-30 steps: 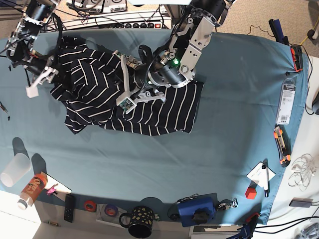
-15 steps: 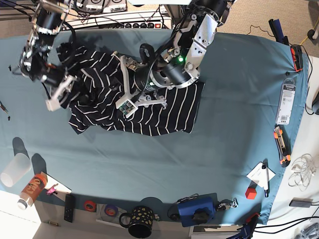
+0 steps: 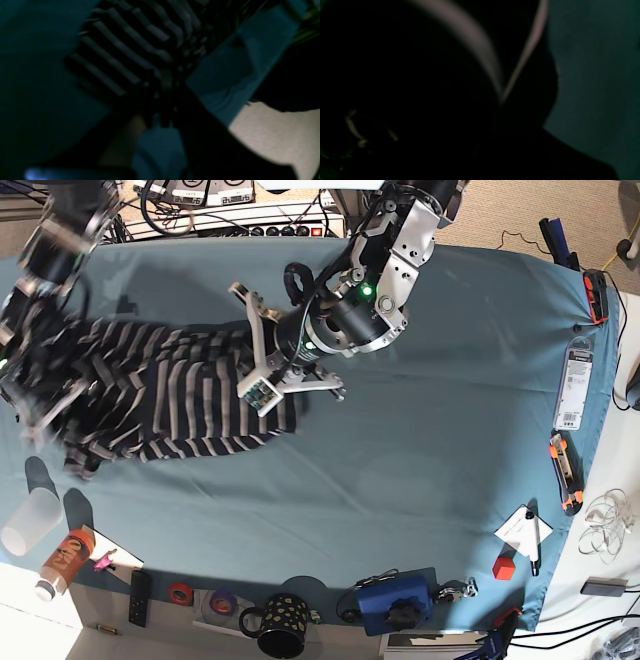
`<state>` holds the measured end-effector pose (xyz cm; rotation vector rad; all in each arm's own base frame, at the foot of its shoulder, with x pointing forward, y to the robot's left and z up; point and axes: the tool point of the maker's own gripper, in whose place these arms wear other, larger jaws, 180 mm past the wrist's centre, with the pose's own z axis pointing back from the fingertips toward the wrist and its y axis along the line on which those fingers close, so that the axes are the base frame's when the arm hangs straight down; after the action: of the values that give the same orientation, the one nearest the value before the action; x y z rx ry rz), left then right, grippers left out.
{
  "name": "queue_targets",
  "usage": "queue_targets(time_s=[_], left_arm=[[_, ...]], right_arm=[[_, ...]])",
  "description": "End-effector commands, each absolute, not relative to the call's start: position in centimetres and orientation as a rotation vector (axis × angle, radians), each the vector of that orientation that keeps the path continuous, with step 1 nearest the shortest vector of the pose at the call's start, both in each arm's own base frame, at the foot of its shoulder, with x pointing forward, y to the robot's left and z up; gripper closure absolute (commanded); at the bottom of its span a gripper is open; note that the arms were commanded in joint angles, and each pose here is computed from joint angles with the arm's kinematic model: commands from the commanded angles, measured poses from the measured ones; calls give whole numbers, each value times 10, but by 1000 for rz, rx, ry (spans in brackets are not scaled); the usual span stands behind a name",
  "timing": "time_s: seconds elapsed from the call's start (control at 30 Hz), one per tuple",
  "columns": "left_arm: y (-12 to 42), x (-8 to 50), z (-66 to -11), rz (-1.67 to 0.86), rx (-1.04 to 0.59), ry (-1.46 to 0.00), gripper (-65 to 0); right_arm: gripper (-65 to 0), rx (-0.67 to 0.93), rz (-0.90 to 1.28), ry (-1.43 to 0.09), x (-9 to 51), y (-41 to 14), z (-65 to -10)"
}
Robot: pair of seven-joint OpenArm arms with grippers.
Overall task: Layout the t-shirt on the table in an organized manner, then fold the t-shirt properly
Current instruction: 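Fold the collar end over the shirt with the right gripper, then press and flatten the folded bundle with the right gripper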
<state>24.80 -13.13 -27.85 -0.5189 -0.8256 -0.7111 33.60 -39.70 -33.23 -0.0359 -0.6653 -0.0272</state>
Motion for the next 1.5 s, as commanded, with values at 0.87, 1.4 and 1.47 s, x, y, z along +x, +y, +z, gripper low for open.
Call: queue_targets(time_s=[0.87,1.4,1.47], left_arm=[[67,311,-312,-273,-257,-807,0],[68,310,-311,-265,-276,-811,0],[67,308,-312,-263,-278,-809,0]], right_arm=[[0,25,506,-696,341,-187,-310],[-135,-131,736,-538,323,-136,-350],[-192,-130,730,-538,323,-136,-350]])
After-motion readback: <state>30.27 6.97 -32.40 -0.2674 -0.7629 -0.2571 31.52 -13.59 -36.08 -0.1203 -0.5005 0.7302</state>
